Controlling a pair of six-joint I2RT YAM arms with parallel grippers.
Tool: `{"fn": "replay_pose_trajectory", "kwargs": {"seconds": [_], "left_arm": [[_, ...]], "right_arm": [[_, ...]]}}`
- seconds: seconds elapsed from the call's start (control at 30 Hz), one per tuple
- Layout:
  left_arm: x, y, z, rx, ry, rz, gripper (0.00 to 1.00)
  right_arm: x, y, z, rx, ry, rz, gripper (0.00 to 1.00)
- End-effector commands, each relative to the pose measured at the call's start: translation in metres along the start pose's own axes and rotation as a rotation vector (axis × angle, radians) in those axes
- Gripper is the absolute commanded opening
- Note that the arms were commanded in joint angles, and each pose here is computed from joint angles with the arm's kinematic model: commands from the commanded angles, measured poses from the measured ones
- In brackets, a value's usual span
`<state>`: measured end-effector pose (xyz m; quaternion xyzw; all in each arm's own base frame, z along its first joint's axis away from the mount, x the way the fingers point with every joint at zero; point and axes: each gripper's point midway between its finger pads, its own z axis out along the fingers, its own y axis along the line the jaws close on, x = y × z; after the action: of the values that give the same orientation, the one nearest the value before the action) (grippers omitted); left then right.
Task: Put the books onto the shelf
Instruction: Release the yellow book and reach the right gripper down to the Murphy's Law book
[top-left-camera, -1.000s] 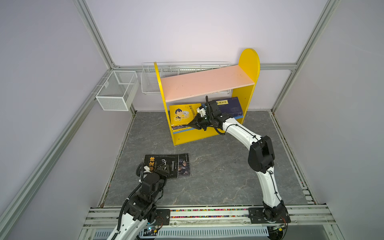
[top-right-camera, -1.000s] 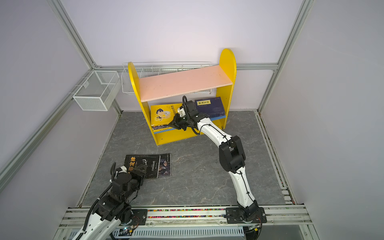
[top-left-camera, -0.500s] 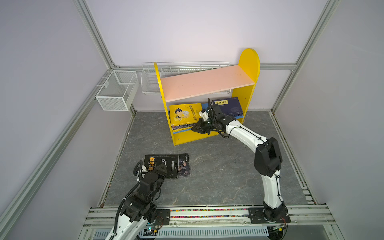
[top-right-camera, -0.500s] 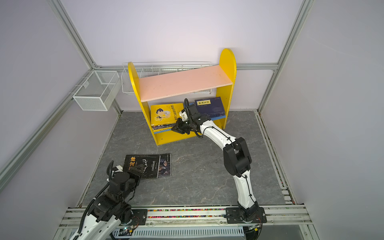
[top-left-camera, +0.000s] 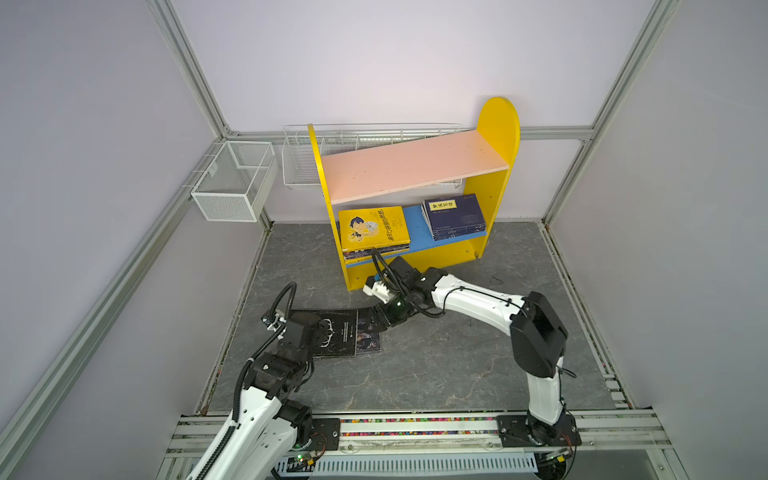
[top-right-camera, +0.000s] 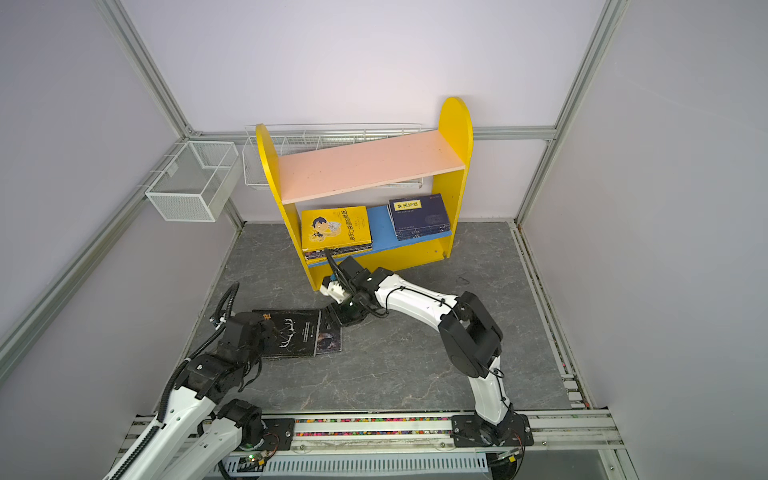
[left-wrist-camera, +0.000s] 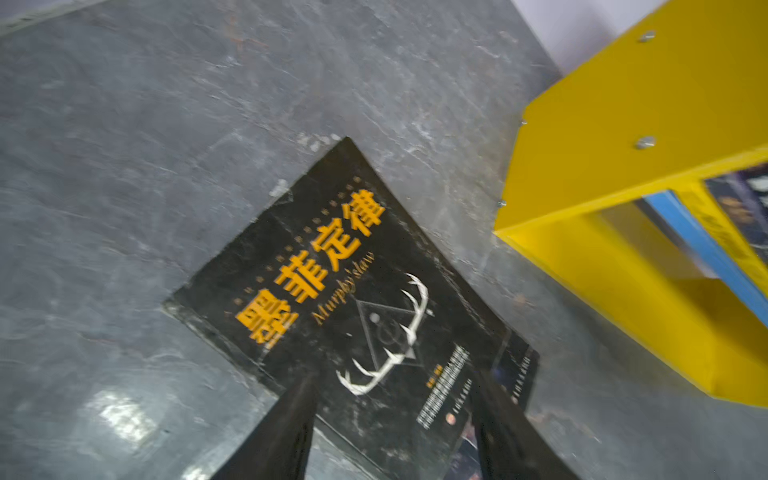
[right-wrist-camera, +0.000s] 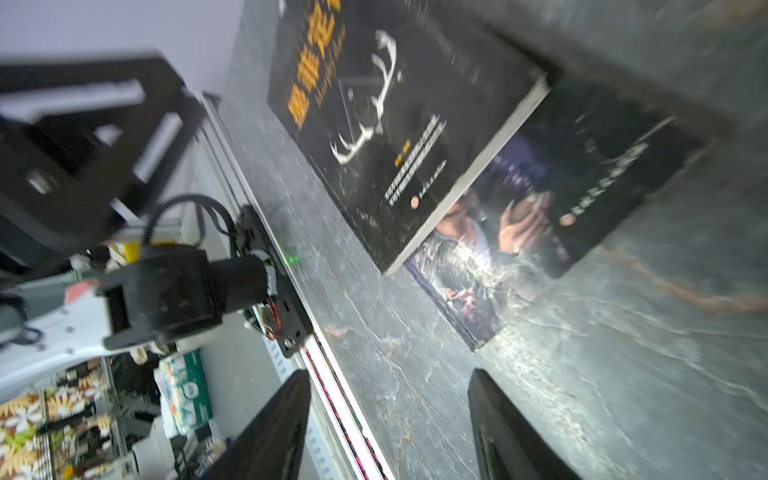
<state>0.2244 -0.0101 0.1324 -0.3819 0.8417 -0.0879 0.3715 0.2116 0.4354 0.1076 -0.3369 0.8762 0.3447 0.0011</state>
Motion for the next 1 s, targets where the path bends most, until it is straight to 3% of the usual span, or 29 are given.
{"fn": "replay_pose_trajectory", "kwargs": {"seconds": [0.0, 0.17, 0.33, 0.53, 0.7, 0.97], "left_arm": [[-0.010, 0.018, 0.006, -0.039, 0.031, 0.012, 0.61], [-0.023, 0.049, 0.027, -0.104, 0.071, -0.082, 0.64], [-0.012, 0.062, 0.067, -0.178, 0.203, -0.173, 0.66], [-0.007, 0.063, 0.092, -0.220, 0.289, -0.127, 0.64], [0.032, 0.046, 0.107, -0.071, 0.396, -0.170, 0.60], [0.103, 0.006, 0.095, 0.047, 0.504, -0.095, 0.60]], "right_arm": [[0.015, 0.000, 0.010, 0.021, 0.095, -0.078, 0.65], [0.016, -0.002, 0.009, 0.033, 0.094, -0.102, 0.68], [0.018, -0.005, 0.004, 0.035, 0.083, -0.096, 0.73], [0.015, -0.016, -0.015, 0.003, 0.030, -0.048, 0.74], [0.018, -0.027, -0.019, -0.013, 0.015, -0.009, 0.74], [0.005, -0.052, -0.013, -0.038, -0.024, 0.145, 0.74]]}}
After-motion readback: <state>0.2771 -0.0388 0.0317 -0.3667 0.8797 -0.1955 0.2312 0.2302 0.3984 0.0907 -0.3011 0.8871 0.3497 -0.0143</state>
